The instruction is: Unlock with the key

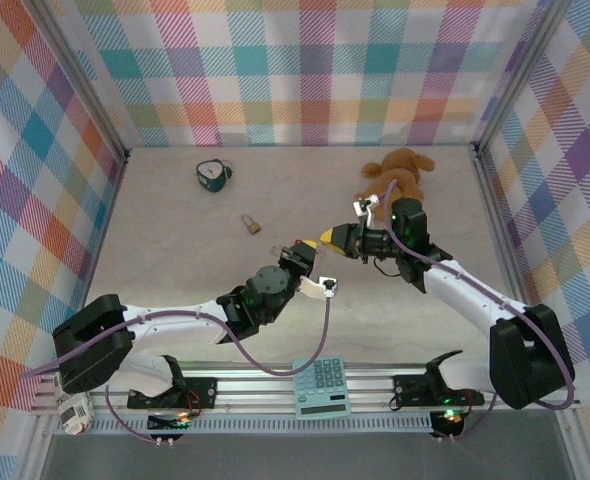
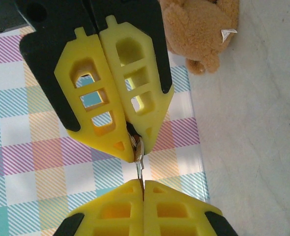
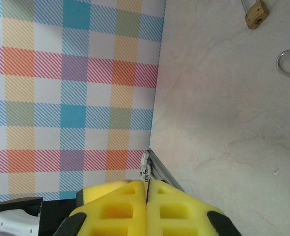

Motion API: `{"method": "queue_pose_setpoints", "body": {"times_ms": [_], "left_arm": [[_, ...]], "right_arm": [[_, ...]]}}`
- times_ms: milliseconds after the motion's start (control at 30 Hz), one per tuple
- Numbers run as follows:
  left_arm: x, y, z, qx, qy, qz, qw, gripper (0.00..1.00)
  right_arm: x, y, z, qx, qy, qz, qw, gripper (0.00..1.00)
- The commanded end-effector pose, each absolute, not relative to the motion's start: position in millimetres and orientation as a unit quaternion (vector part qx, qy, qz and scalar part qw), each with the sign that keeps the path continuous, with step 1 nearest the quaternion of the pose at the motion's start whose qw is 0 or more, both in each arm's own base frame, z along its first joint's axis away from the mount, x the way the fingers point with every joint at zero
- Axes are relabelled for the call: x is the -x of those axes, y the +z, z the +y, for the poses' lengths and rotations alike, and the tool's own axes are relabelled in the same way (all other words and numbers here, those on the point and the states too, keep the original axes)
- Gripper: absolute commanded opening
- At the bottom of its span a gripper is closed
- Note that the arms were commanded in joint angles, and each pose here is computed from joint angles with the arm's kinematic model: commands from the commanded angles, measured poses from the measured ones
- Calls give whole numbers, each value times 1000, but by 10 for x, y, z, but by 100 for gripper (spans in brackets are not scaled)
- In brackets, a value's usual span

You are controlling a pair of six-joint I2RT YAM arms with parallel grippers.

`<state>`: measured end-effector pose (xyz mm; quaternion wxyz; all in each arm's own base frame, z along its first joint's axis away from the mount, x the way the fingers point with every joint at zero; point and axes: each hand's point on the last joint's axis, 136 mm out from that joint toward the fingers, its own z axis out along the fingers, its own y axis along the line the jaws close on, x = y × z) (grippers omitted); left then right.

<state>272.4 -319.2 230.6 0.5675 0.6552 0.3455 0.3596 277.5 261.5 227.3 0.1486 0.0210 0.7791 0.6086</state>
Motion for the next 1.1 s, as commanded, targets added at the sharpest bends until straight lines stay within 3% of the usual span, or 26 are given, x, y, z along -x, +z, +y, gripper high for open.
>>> {"method": "queue_pose_setpoints", "body": {"times_ms": [0, 67, 200, 333, 400, 767, 1067], "left_arm": [[-2787, 2297, -3145, -643, 362, 365, 568, 0], [-2793, 2300, -3141, -640, 361, 368, 569, 3], [-2793, 2310, -3126, -633, 352, 382, 574, 23], [-2776, 2407, -3120, -619, 339, 391, 591, 50], [-2768, 2444, -3107, -613, 335, 394, 597, 57], [-2736, 3057, -2779, -509, 314, 430, 676, 69], [-3082, 3543, -2059, -288, 258, 552, 739, 78]], "right_arm": [[-2782, 2543, 2624, -1, 617, 767, 176, 4], [-2788, 2564, 2620, 0, 616, 767, 179, 4], [-2817, 2619, 2594, -2, 608, 770, 194, 3], [-2870, 2727, 2588, 2, 603, 769, 212, 3], [-2899, 2755, 2584, 4, 599, 771, 218, 3], [-2956, 2746, 2504, 10, 568, 785, 247, 2], [-2919, 2713, 2432, 15, 550, 792, 263, 3]]}}
